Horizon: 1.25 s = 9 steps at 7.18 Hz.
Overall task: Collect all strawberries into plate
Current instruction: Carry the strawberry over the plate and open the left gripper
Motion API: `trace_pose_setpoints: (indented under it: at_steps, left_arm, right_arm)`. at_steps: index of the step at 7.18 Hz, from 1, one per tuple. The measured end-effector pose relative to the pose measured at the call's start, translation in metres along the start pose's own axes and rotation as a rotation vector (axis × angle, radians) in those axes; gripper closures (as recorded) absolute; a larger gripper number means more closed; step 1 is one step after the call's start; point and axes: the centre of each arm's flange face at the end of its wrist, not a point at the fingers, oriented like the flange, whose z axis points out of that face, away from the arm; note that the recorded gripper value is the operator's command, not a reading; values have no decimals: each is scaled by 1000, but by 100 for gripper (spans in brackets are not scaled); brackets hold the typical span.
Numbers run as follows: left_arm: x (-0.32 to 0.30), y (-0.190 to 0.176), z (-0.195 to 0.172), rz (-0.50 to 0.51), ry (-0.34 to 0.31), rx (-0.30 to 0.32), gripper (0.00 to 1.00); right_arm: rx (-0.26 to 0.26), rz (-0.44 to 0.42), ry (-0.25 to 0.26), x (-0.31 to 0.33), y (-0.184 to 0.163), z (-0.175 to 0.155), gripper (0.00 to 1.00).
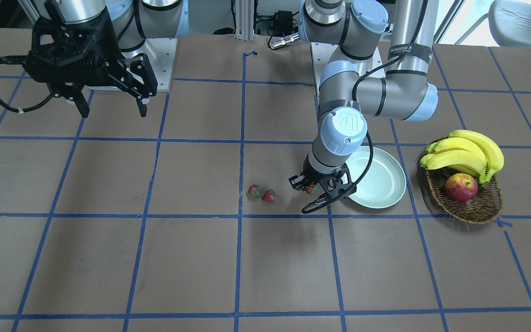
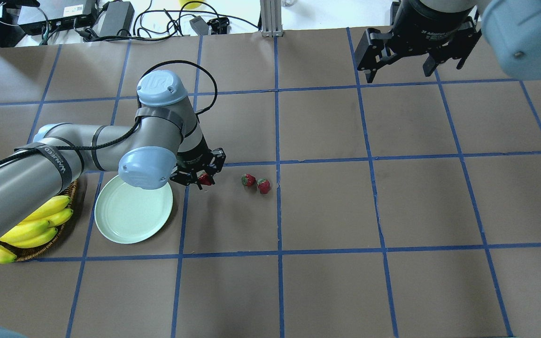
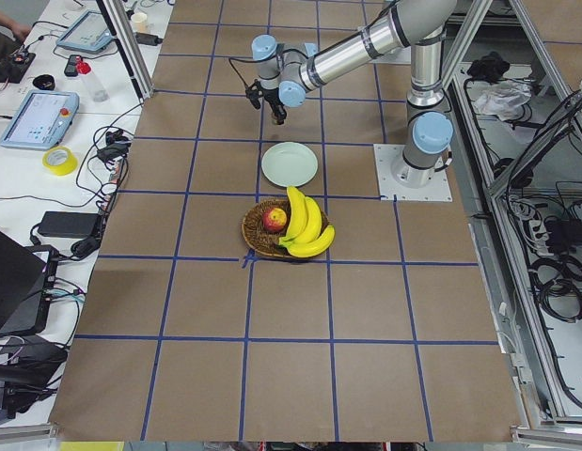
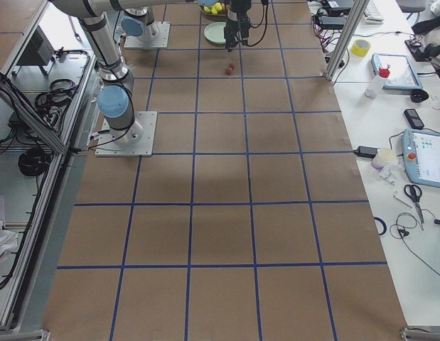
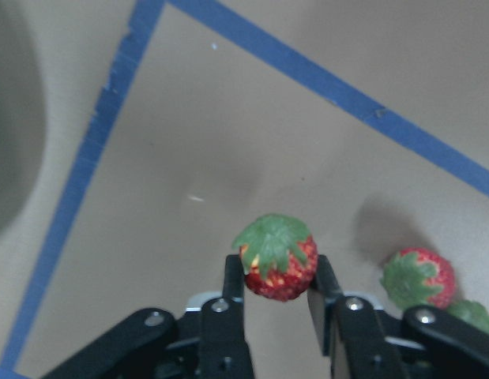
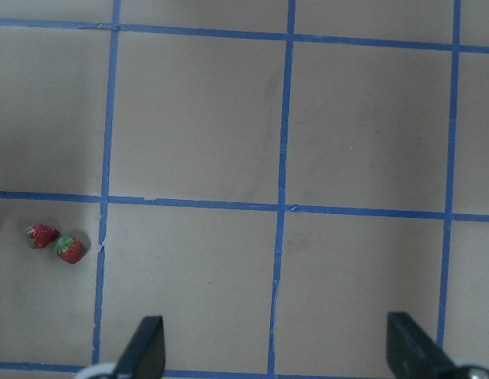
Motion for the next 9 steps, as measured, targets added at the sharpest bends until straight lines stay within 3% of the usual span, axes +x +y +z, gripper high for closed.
trace_pose_setpoints:
  at_steps: [4,6,7,8,9]
  left_arm:
    - [-77,-36,-29,124,-107,-31,100]
    - [-116,-50,-26,163,-133,-72,100]
    - [-132,-53,-18,173,-133,-98,84]
    - [-138,-53,-12,179,-133,-115,24]
    - [-141,-52,-8,178,-133,-125,0]
  right_arm:
    - [0,-1,-1,0,0,0,0]
    - [0,-1,0,0,0,0,0]
    - [0,-1,0,0,0,0,0]
    - [0,-1,0,0,0,0,0]
    - [0,-1,0,0,0,0,0]
